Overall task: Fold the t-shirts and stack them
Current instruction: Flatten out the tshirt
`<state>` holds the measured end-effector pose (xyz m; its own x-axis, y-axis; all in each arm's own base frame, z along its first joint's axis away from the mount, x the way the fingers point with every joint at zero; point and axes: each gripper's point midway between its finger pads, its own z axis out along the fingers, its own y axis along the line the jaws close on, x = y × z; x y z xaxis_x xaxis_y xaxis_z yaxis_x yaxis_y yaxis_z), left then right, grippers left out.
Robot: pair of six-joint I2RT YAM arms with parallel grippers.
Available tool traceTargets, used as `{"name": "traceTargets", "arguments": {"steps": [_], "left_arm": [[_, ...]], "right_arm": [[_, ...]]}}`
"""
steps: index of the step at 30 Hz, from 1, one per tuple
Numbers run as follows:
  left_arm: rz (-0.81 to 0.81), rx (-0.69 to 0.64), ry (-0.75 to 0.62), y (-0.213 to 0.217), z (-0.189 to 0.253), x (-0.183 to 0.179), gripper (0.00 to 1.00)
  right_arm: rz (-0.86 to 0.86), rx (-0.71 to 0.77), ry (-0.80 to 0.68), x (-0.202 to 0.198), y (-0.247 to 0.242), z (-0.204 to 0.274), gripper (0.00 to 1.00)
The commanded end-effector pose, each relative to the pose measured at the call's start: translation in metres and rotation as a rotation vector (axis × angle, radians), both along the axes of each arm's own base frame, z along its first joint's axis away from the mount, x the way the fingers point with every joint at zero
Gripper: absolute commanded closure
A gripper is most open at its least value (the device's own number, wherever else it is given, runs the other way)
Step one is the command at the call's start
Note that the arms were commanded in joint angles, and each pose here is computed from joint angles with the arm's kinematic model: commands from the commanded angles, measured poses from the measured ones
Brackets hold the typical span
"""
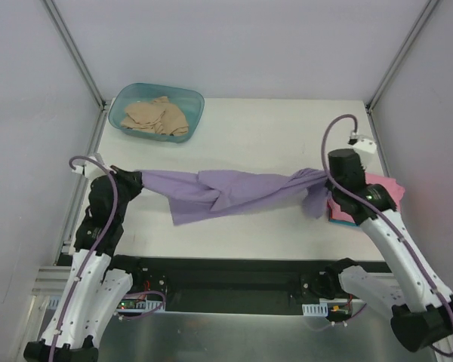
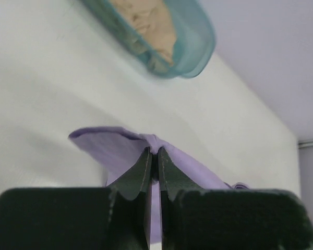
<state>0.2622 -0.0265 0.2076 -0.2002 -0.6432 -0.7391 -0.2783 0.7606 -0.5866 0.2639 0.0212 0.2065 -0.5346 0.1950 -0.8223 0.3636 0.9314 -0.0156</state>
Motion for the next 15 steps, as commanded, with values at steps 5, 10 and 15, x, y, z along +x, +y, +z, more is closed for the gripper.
{"name": "traceTargets", "arguments": {"steps": [5, 10, 15], "left_arm": [[0.078, 0.004, -0.415, 0.023, 0.160, -0.040, 1.00], [0.095, 0.020, -0.487, 0.030, 0.181, -0.067, 1.00], [0.099, 0.020, -0.386, 0.028, 0.153, -0.049, 1.00]], "right_arm": [[-0.066, -0.017, -0.406, -0.051, -0.055, 0.149, 0.99], [-0.014, 0.015, -0.423, -0.062, -0.050, 0.150, 0.99], [0.017, 0.009, -0.365, -0.051, -0.042, 0.140, 0.99]]}}
